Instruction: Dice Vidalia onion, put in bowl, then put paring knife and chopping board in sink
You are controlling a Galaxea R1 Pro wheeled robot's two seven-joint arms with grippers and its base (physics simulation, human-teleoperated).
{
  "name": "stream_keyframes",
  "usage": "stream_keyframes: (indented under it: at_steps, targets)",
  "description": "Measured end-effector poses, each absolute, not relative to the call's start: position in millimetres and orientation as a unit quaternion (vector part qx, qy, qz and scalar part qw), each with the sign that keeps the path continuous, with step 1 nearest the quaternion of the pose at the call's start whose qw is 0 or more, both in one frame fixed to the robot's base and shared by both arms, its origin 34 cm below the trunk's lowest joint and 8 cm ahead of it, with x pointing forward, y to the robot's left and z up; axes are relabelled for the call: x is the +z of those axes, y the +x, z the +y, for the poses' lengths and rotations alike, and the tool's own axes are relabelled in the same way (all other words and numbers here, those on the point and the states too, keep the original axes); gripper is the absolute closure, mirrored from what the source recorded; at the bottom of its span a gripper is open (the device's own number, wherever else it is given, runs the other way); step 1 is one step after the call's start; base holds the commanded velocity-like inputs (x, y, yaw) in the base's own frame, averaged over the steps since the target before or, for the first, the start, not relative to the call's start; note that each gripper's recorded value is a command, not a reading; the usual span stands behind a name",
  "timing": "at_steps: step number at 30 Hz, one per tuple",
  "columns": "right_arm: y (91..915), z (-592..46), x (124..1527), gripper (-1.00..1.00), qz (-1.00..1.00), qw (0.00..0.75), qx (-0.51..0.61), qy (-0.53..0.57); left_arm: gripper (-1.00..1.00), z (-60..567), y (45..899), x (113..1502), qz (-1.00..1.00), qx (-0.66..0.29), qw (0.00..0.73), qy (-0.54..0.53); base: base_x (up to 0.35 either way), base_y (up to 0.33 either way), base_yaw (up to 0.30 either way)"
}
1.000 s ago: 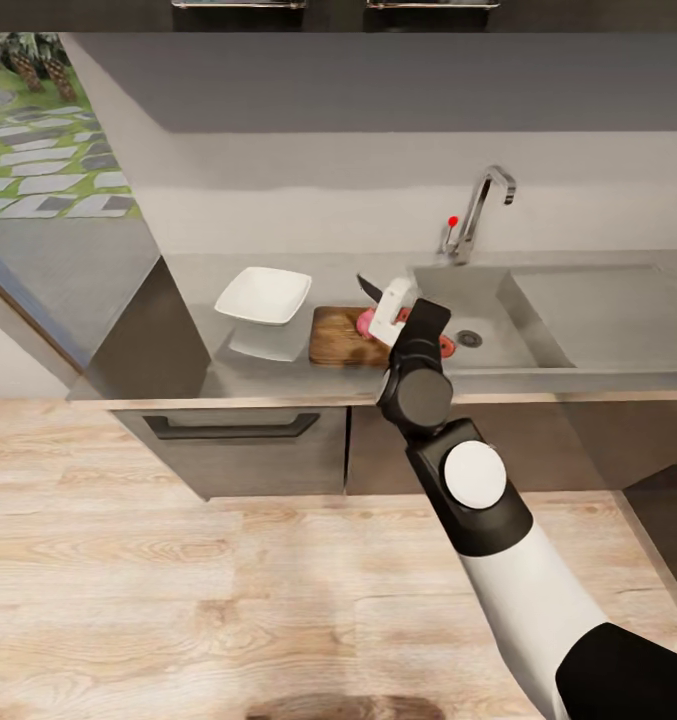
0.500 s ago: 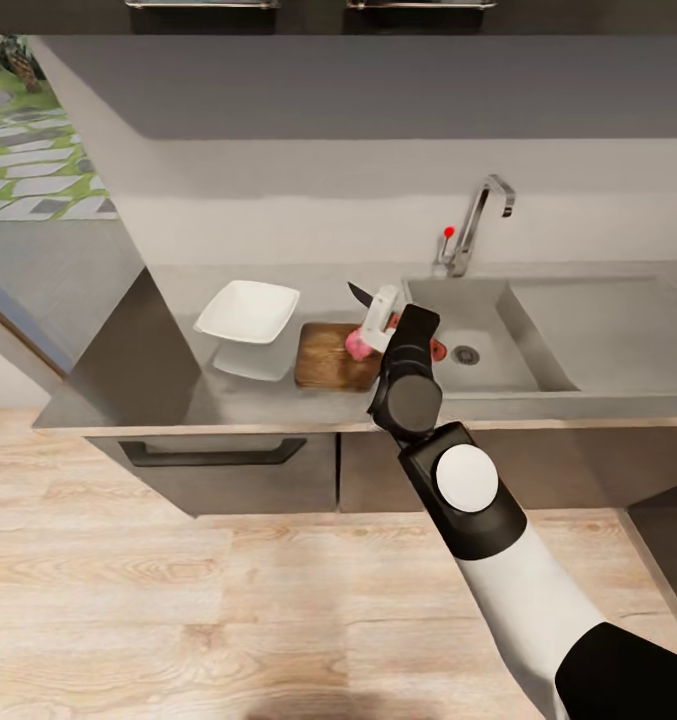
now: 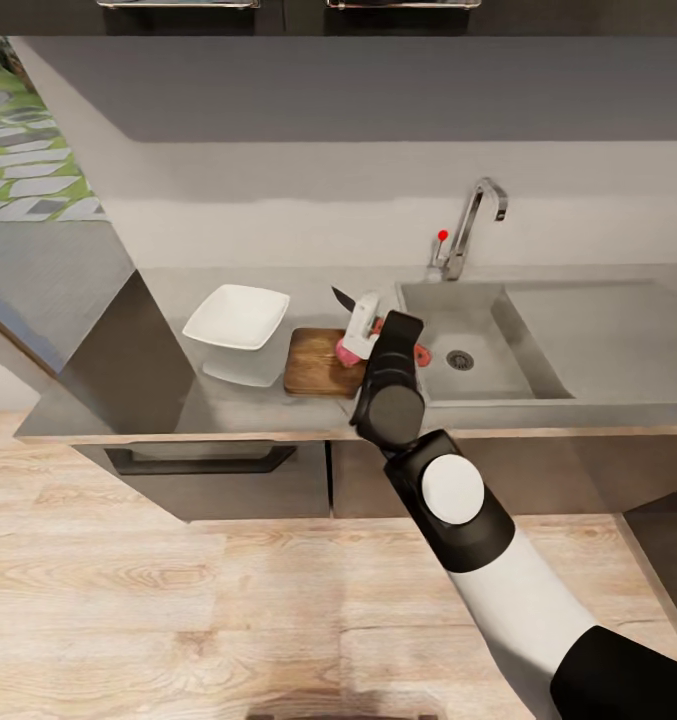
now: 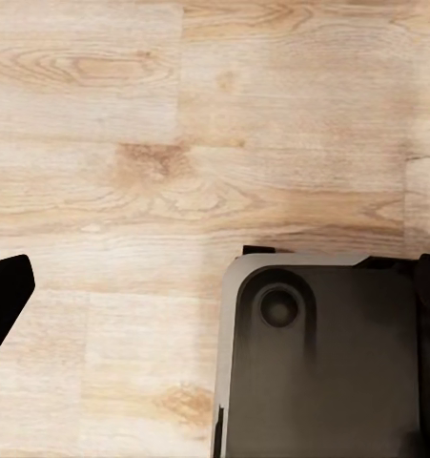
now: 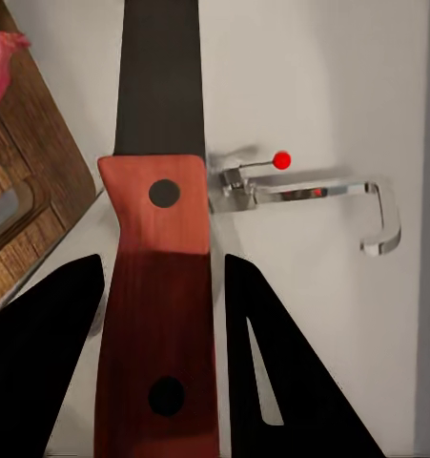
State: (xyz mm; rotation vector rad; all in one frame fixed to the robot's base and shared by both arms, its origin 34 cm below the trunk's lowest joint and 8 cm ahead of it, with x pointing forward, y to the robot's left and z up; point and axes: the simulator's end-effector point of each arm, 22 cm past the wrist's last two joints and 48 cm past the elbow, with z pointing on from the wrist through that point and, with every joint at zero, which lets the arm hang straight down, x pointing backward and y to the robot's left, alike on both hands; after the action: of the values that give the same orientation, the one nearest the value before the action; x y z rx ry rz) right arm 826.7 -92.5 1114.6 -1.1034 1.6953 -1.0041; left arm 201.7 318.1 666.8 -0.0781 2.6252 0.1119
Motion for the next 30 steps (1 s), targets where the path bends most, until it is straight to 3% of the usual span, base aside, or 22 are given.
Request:
stream_keyframes:
  at_steps: [13,30]
  targets:
    - [819,-86,1097,1.0,0.685,0.412,-0.4,-0.449,-1.0,318,202,667,0.966,0.041,0.253,-0.029,0.0,-0.004,0.0]
    - [818,-85,1091,1.0,0.686,0.407,-0.399,-0.452,-1.0,318,202,667,0.966,0.041,0.254,-0.029,0.071,-0.089,0.0]
